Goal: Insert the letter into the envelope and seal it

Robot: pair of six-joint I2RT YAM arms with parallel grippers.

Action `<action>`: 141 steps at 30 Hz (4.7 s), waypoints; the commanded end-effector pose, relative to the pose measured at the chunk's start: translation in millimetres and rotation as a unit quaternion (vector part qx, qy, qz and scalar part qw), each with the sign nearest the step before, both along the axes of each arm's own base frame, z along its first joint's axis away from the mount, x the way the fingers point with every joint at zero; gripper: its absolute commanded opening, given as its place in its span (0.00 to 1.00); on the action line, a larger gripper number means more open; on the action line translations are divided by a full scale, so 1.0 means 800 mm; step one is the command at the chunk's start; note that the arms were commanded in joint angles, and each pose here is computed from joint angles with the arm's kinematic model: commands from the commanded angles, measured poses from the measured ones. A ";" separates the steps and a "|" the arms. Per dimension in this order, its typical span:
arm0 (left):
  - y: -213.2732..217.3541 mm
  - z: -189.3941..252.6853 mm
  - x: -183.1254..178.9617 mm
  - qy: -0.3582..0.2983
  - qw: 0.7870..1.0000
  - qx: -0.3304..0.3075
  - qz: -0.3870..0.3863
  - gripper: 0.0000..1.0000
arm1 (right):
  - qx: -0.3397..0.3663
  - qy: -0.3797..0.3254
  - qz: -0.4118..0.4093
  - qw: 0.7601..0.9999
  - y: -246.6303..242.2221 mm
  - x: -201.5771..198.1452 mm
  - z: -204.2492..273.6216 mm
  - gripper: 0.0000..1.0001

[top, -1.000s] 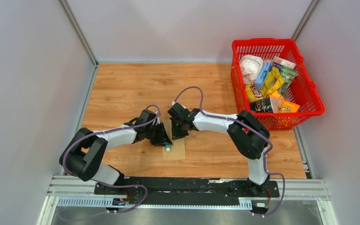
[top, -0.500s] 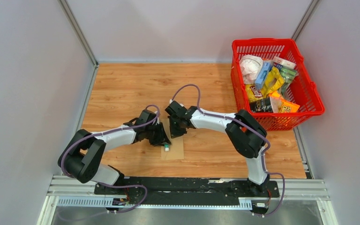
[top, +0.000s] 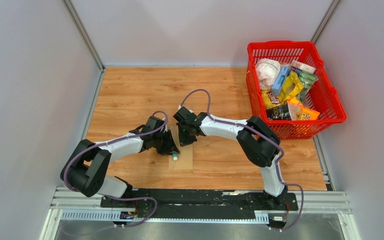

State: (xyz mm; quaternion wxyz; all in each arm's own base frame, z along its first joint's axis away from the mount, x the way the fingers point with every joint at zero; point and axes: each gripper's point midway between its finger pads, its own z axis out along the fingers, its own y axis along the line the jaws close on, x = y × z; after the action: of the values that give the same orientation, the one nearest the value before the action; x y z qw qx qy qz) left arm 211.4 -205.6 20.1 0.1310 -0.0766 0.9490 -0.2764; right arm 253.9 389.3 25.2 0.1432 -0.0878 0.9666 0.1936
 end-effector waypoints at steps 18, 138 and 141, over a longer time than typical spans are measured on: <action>0.046 -0.026 -0.019 0.020 0.996 0.084 -0.007 0.00 | 0.059 -0.050 0.010 0.997 0.035 0.021 0.058 0.00; 0.093 -0.023 -0.033 0.021 0.993 0.114 0.028 0.00 | 0.048 0.028 -0.039 0.998 0.024 0.017 -0.019 0.00; 0.093 -0.023 -0.034 0.022 0.993 0.114 0.029 0.00 | 0.055 0.026 -0.042 0.997 0.029 0.020 -0.013 0.00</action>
State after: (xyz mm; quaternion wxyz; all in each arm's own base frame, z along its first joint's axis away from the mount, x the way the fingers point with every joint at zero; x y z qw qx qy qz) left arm 191.3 -157.2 18.3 0.1313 -0.0978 0.9600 -0.2271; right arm 259.8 419.0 25.6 0.1266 -0.0450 0.9541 0.2676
